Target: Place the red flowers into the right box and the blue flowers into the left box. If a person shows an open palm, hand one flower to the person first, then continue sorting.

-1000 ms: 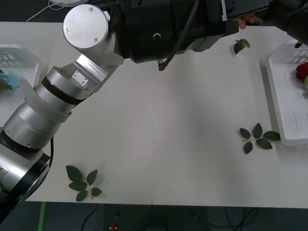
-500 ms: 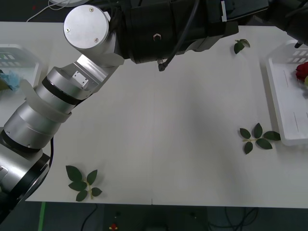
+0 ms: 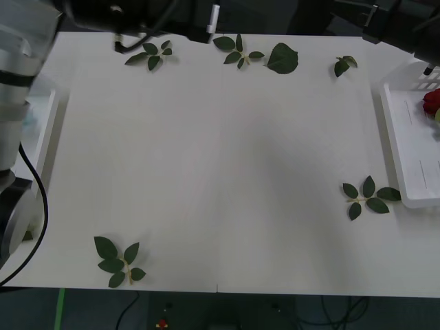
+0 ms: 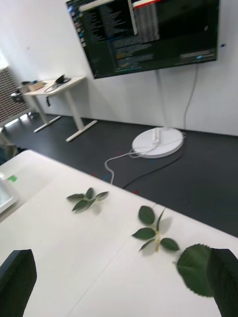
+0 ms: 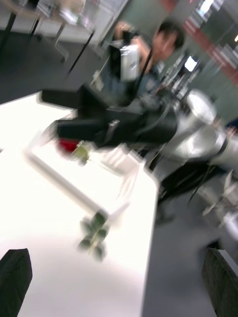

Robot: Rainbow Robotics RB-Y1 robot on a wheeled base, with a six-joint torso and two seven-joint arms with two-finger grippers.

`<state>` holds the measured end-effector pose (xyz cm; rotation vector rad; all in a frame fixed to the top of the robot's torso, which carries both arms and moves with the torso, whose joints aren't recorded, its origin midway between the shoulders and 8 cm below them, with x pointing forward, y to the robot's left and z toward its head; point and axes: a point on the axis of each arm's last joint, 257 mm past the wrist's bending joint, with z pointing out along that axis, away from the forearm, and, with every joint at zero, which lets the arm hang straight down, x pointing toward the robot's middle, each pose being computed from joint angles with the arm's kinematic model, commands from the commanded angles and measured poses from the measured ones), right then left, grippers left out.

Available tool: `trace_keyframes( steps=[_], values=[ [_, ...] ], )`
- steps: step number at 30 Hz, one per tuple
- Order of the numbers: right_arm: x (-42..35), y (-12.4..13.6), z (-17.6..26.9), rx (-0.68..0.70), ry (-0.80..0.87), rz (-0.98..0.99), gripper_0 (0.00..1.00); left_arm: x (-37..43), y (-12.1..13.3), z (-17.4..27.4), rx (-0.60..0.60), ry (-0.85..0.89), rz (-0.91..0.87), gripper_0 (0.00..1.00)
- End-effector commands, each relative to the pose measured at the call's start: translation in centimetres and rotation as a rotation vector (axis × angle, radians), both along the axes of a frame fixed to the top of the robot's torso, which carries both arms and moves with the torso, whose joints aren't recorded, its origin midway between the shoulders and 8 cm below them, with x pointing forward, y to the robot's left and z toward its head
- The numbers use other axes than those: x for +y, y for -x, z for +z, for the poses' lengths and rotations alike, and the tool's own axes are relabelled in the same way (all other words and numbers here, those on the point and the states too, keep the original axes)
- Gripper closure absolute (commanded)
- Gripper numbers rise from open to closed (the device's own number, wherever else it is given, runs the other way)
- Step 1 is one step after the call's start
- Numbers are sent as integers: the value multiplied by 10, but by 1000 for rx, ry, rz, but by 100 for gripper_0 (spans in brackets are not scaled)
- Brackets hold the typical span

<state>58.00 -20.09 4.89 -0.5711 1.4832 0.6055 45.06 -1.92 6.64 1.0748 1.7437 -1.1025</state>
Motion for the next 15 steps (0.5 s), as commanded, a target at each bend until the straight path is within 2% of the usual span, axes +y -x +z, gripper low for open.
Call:
trace_keyframes(
  steps=[1, 3, 6, 11, 15],
  values=[
    [-12, 20, 24, -6, 85, 72, 0, 79, 12, 69, -147, -111, 13, 0],
    [-14, 31, 19, 33, 95, 123, 0, 106, 23, 62, -131, -146, -16, 0],
    [-19, 48, 15, 83, 101, 193, 0, 129, 22, 47, -186, -140, -10, 0],
    [-18, 80, 8, 145, 123, 315, 0, 155, 25, -27, -208, -223, -34, 0],
    [-17, 103, 3, 182, 142, 398, 0, 163, 27, -55, -222, -236, -40, 0]
  ],
)
